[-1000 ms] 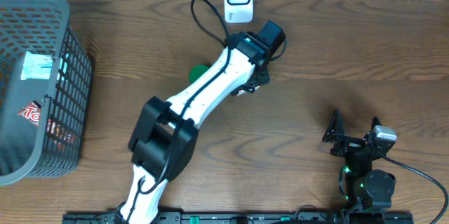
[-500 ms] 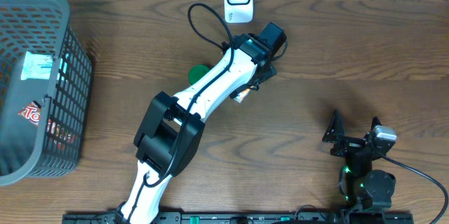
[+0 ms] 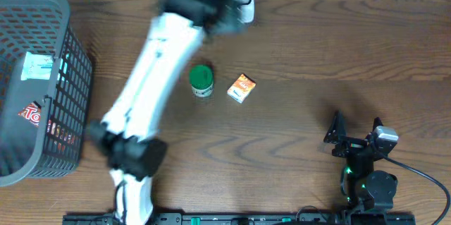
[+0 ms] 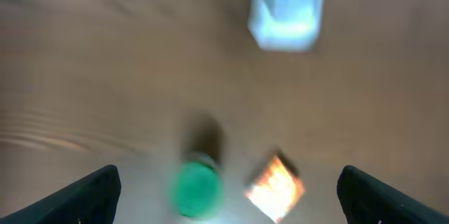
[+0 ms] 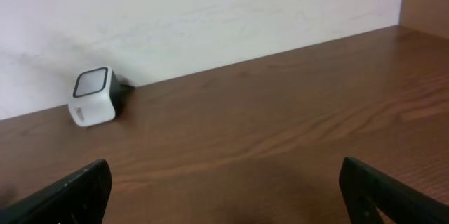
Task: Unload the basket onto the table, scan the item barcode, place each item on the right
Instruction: 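Carry the orange box past the scanner and set it on the table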
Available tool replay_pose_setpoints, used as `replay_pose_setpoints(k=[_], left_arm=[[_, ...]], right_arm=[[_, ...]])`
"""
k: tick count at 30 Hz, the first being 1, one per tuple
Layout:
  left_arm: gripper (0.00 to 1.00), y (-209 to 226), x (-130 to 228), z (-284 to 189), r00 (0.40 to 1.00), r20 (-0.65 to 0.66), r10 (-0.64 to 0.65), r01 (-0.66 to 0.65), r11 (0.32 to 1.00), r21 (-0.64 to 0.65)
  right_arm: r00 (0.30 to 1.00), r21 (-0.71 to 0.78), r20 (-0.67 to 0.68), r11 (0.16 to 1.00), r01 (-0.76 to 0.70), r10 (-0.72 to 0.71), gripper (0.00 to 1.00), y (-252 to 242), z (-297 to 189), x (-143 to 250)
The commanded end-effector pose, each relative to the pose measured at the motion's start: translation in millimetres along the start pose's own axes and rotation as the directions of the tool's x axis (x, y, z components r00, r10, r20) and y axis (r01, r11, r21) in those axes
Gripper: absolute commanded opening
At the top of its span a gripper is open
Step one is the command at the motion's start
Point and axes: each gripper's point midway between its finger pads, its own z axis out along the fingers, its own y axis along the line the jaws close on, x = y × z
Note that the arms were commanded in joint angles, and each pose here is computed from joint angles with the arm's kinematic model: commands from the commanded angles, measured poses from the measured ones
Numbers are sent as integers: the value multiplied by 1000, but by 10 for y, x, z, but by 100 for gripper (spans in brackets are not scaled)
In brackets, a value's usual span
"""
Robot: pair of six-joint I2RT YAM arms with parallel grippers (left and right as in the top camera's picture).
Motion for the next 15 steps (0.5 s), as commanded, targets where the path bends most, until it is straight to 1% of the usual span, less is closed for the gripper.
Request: replay_pose_setpoints(k=[1, 3, 4, 5, 7, 10, 13, 15], left_arm=[[98, 1027, -437, -718, 974, 189, -128, 152, 981, -121], [98, 1619, -426, -907, 941, 219, -259, 300, 936, -183], [98, 1919, -374, -981, 917, 228, -327, 376, 900, -220], [98, 2250, -279, -1050, 882, 234, -410, 463, 846, -263], [98, 2723, -62, -1119, 822, 217, -526, 569, 757, -321], [98, 3216, 274, -1096, 741, 157, -653, 657, 657, -369], [98, 3601, 586, -994, 671, 120, -732, 699, 571, -431], [98, 3785, 773, -891, 652, 87, -753, 693, 546, -472]], right_arm=[[1000, -12, -3, 1000, -1, 1, 99, 29, -2, 12], [1000, -12, -3, 1000, -1, 1, 99, 29, -2, 12], [1000, -12, -3, 1000, -1, 1, 99, 29, -2, 12], [1000, -12, -3, 1000, -1, 1, 99, 29, -2, 12], [1000, -12, -3, 1000, -1, 1, 99, 29, -2, 12], [1000, -12, -3, 1000, -1, 1, 99, 29, -2, 12], [1000, -12, -3, 1000, -1, 1, 99, 29, -2, 12], [1000, -12, -3, 1000, -1, 1, 99, 29, -2, 12]])
